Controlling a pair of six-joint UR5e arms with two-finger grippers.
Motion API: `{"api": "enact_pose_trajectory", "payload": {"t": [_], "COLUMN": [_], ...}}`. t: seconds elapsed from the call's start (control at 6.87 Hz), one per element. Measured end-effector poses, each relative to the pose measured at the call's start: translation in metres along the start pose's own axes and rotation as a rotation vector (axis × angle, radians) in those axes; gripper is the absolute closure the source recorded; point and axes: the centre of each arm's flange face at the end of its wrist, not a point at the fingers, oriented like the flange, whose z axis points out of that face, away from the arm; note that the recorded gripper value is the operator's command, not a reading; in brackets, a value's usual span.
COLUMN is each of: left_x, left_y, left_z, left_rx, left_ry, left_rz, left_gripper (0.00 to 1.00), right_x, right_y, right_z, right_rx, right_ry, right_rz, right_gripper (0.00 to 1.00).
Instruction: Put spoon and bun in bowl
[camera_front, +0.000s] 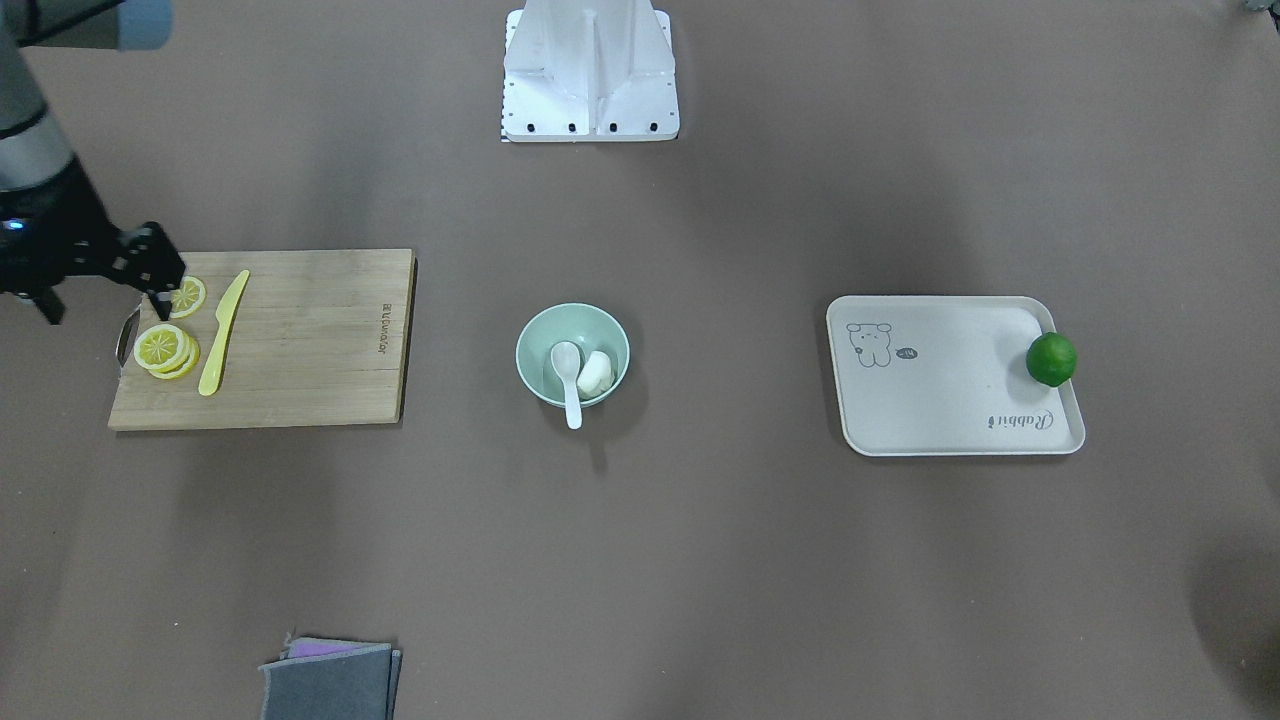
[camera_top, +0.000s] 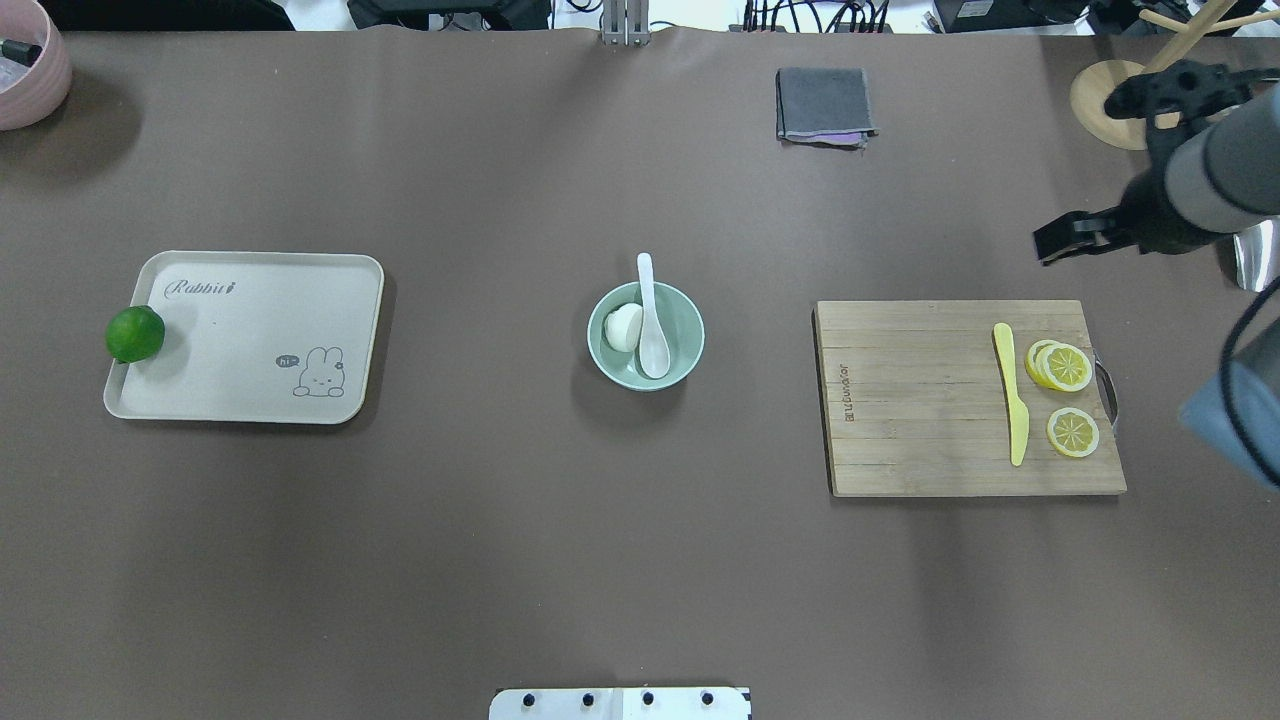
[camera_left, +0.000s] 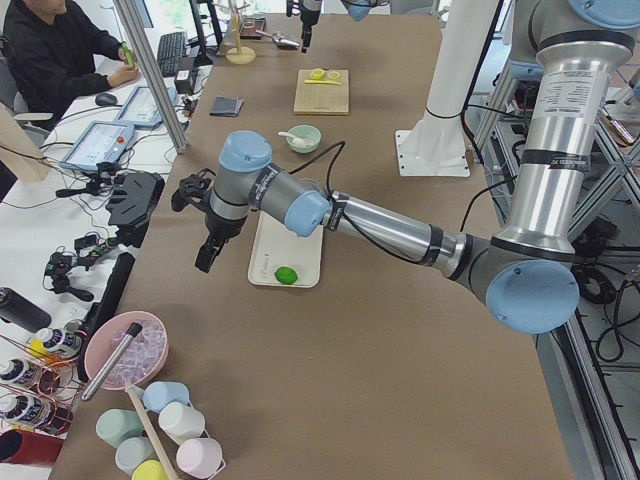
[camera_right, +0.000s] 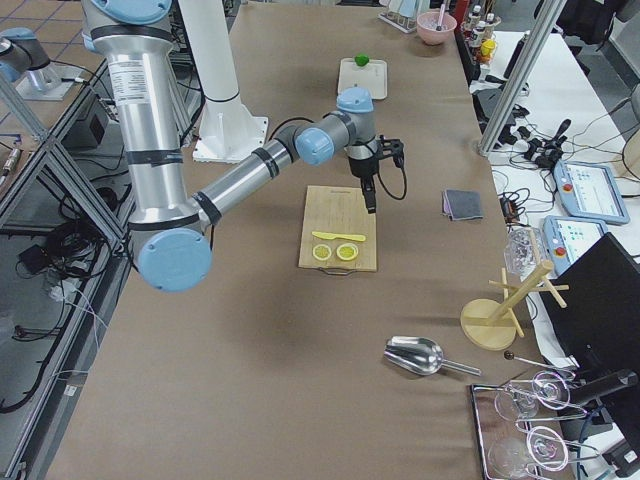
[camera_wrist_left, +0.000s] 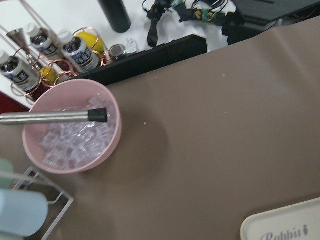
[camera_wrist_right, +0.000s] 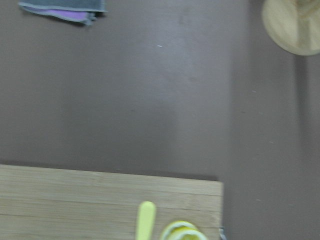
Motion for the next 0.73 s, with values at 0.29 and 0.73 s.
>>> {"api": "enact_pose_trajectory", "payload": {"t": [0.29, 0.73], "left_x": [-0.029, -0.037], "left_y": [0.043, 0.072], "left_z": [0.012, 0.026], "left_rx": [-0.07, -0.151], "left_ry": [0.012, 0.081], "left_rz": [-0.079, -0.209], "left_gripper": [0.02, 0.02], "right_x": [0.142, 0.312], "right_y": [0.02, 0.08], "right_z": [-0.02, -0.008], "right_rx": [-0.073, -0.146], "right_ry": [0.017, -0.082], "right_rz": [-0.003, 0.07], "right_gripper": [0.0, 0.0]}}
